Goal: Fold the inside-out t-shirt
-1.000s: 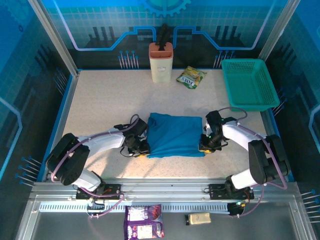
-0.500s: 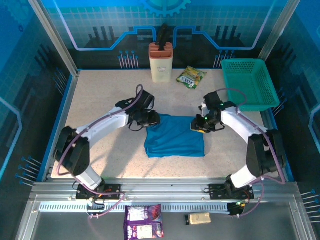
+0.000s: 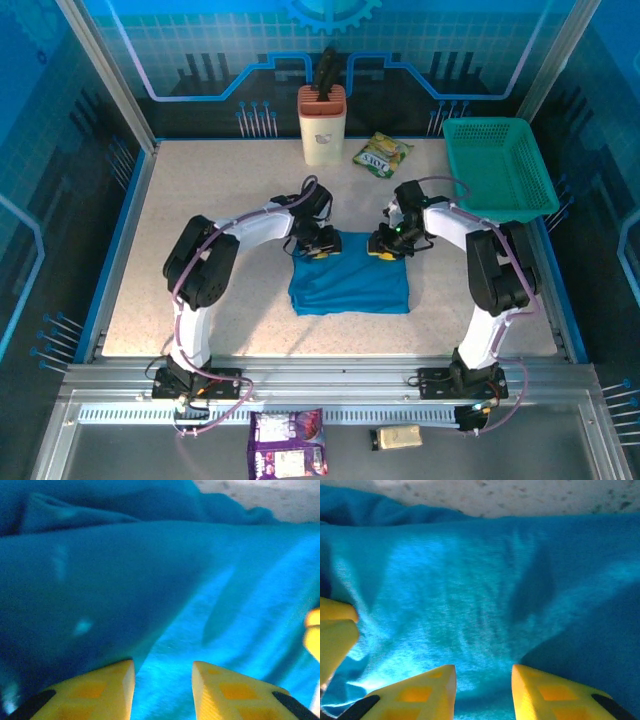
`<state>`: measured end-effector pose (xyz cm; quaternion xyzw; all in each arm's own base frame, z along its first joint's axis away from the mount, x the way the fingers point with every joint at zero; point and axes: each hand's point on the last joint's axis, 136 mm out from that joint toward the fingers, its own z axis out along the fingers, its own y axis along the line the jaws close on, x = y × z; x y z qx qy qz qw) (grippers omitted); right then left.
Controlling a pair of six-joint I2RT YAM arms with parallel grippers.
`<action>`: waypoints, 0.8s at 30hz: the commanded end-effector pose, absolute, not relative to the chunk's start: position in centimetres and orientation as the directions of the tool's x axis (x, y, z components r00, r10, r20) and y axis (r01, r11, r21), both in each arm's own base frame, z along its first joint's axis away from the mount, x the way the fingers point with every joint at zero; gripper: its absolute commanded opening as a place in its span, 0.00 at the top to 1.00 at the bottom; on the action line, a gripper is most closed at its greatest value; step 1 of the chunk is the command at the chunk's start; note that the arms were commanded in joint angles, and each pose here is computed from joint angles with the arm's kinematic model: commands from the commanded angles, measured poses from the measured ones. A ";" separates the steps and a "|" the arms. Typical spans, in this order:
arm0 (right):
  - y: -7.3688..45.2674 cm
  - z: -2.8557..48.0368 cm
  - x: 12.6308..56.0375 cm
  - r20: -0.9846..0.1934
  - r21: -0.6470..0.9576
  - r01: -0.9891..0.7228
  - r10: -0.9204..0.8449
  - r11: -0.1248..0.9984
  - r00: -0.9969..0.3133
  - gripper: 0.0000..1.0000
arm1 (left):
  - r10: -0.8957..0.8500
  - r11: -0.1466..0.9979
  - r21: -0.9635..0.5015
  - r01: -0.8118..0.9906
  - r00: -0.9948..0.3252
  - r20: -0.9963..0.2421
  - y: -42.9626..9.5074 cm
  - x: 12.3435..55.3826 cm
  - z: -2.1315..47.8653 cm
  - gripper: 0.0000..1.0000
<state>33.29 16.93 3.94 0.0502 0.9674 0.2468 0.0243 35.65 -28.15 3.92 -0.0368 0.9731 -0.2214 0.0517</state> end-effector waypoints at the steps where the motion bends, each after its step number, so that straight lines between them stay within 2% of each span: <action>1: 15.2 3.2 32.9 -0.010 0.418 0.100 0.115 0.903 -0.993 0.65 | -0.058 0.969 -0.247 -0.019 -0.987 -0.150 -24.2 36.7 3.3 0.63; 6: 14.4 2.7 32.1 0.001 0.404 0.109 0.118 0.908 -0.993 0.65 | -0.053 0.999 -0.008 -0.053 -0.975 -0.215 -17.7 38.4 3.1 0.64; 13: 14.8 4.1 32.2 -0.023 0.435 0.098 0.119 0.895 -0.993 0.65 | -0.051 0.991 0.104 -0.085 -0.955 -0.293 -13.5 40.5 6.1 0.67; 18: 15.4 6.8 32.9 -0.075 0.462 0.067 0.114 0.884 -0.991 0.65 | -0.101 0.994 -0.067 -0.083 -0.935 -0.339 -15.9 41.2 9.6 0.71; 24: 15.6 8.4 34.4 -0.127 0.479 0.044 0.119 0.877 -0.985 0.65 | -0.164 0.931 -0.362 -0.053 -0.945 -0.283 -21.5 41.1 10.8 0.80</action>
